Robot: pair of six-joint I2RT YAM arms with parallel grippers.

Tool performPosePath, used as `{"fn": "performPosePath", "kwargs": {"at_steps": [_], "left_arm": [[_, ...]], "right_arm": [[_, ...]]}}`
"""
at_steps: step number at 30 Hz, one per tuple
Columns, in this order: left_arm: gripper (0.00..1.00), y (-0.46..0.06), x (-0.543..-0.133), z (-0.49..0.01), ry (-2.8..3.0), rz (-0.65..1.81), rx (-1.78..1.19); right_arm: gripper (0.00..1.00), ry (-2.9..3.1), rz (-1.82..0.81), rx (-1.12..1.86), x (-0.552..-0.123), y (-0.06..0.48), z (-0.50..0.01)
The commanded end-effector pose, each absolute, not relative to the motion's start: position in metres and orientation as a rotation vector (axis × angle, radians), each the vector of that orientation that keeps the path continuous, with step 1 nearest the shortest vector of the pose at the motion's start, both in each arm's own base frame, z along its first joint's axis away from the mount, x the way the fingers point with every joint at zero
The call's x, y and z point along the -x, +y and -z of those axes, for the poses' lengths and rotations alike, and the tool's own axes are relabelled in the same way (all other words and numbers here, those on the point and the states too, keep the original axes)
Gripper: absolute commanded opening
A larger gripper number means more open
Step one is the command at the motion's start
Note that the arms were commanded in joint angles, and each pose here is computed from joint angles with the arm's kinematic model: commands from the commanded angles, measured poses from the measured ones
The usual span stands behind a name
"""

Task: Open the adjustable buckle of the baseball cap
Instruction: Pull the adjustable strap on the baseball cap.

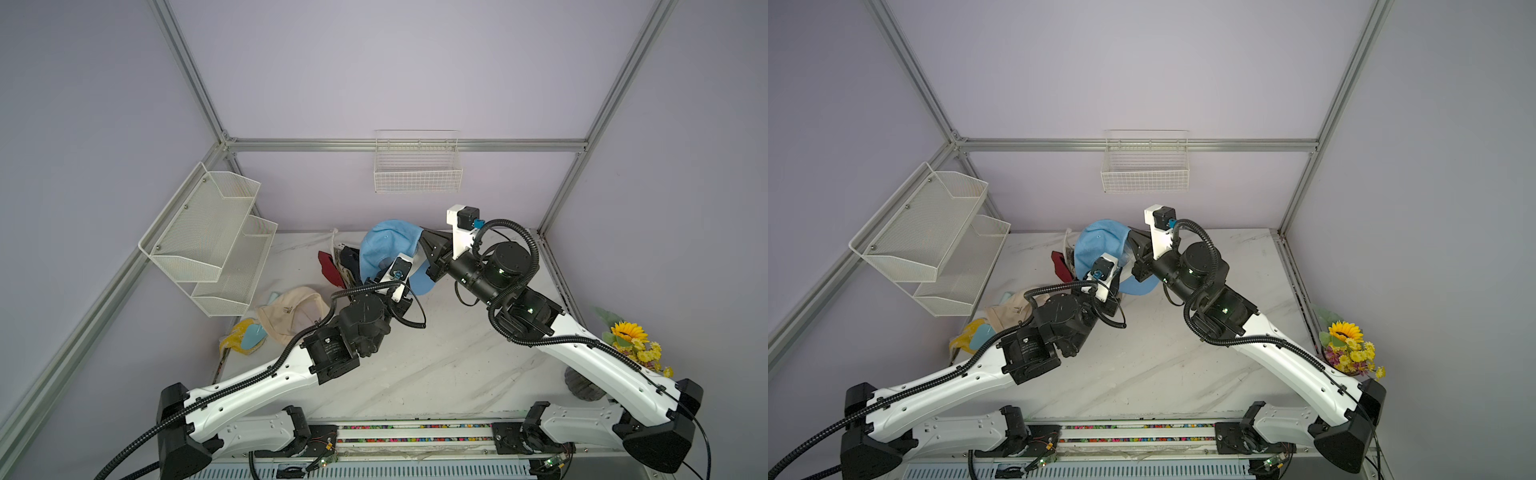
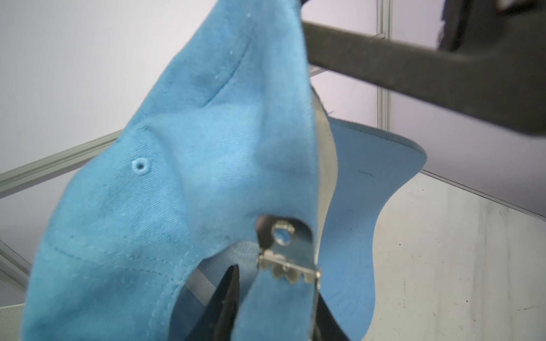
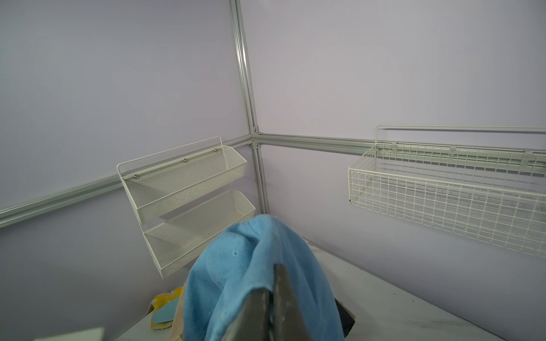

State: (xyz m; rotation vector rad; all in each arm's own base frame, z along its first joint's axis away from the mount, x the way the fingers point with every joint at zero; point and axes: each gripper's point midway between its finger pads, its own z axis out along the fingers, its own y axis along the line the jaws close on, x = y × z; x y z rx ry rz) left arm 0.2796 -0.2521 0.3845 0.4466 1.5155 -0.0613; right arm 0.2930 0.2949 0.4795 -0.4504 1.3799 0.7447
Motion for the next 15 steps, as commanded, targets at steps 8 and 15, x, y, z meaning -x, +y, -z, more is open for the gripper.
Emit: {"fn": "performPosePath", "kwargs": {"at_steps": [8,15], "left_arm": [[0.00,-0.223,-0.271,-0.402,1.471,0.043,-0.346],[0.00,-0.213,-0.265,-0.410,1.448,0.031,-0.333]], "right_arm": [[0.00,1.292,-0.797,0.438,-0.272,0.283,-0.517],[0.00,1.354,-0.745,0.446,-0.278,0.283,-0.498]]}}
